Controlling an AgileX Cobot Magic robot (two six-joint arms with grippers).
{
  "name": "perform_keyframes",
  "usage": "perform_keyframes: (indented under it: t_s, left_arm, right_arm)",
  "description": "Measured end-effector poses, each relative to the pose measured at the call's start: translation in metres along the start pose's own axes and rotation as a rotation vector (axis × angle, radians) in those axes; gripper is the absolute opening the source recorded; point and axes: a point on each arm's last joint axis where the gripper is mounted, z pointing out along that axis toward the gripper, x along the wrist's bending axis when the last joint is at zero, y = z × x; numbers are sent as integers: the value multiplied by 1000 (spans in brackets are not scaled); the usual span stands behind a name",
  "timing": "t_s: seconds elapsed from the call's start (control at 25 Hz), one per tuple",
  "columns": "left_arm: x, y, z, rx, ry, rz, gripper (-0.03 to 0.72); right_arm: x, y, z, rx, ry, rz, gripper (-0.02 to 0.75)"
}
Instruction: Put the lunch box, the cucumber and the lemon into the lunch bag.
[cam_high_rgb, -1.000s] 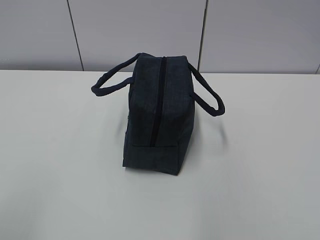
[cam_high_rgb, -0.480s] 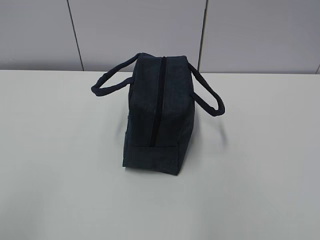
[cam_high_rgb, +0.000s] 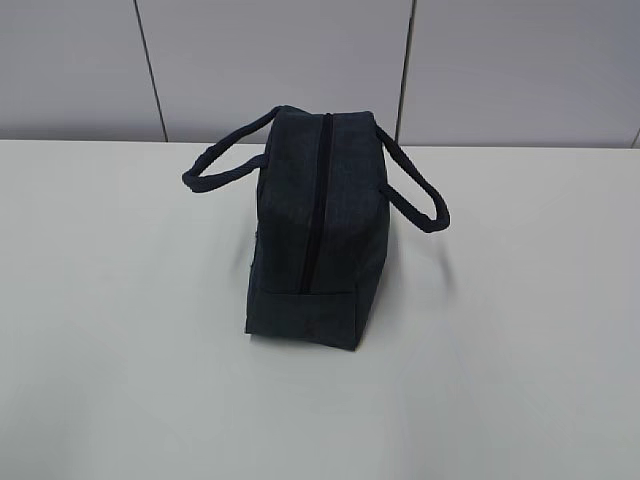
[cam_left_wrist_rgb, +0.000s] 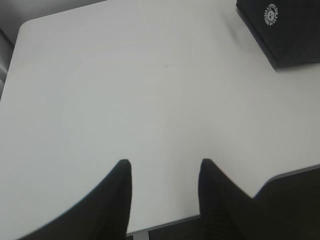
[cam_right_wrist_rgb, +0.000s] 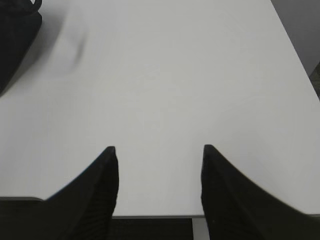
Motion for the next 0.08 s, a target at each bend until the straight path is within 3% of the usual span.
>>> perform_keyframes:
  t_s: [0.08]
  left_arm:
    - [0, 0, 0, 0, 0, 0, 304]
  right_arm:
    - [0, 0, 0, -3, 0, 0, 401]
